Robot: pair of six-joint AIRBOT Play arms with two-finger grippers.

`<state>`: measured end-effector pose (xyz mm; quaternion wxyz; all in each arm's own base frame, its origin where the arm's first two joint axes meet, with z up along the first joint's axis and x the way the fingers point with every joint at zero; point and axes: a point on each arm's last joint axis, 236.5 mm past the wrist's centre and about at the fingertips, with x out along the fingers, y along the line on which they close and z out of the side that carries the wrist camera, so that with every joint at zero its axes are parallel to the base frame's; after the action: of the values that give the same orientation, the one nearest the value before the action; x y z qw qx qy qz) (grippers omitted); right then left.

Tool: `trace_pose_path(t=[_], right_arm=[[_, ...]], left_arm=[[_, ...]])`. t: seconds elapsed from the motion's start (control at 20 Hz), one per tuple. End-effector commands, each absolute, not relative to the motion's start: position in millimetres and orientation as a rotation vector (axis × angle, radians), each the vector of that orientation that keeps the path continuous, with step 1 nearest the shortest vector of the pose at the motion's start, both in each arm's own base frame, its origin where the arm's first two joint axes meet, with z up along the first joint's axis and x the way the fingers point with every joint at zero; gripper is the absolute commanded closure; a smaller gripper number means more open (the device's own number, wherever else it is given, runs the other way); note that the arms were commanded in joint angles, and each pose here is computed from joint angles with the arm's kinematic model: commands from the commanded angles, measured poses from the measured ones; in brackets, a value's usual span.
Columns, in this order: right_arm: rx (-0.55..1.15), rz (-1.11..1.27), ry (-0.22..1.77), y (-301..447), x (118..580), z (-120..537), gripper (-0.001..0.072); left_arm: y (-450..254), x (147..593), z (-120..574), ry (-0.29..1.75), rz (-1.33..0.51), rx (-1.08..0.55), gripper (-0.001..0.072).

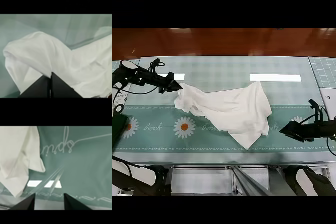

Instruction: Fold the shirts.

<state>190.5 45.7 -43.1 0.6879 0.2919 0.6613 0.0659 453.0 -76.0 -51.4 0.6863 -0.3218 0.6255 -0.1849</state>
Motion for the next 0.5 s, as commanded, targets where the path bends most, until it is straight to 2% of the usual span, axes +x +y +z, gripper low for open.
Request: trace_pose_path(t=[0.0, 0.2, 0.45], right_arm=[[0.712, 0.188, 1.554, 62, 169, -51, 0.0304], [0.75, 0.238, 1.602, 96, 153, -70, 0.0304], [0.732, 0.212, 1.549, 137, 168, -80, 0.0304]], left_arm=[[-76, 461, -46, 1.388, -0.416, -0.657, 0.0689], [-76, 460, -46, 1.393, -0.419, -0.657, 0.0688], [-77, 457, -45, 1.403, -0.425, -0.657, 0.0688]])
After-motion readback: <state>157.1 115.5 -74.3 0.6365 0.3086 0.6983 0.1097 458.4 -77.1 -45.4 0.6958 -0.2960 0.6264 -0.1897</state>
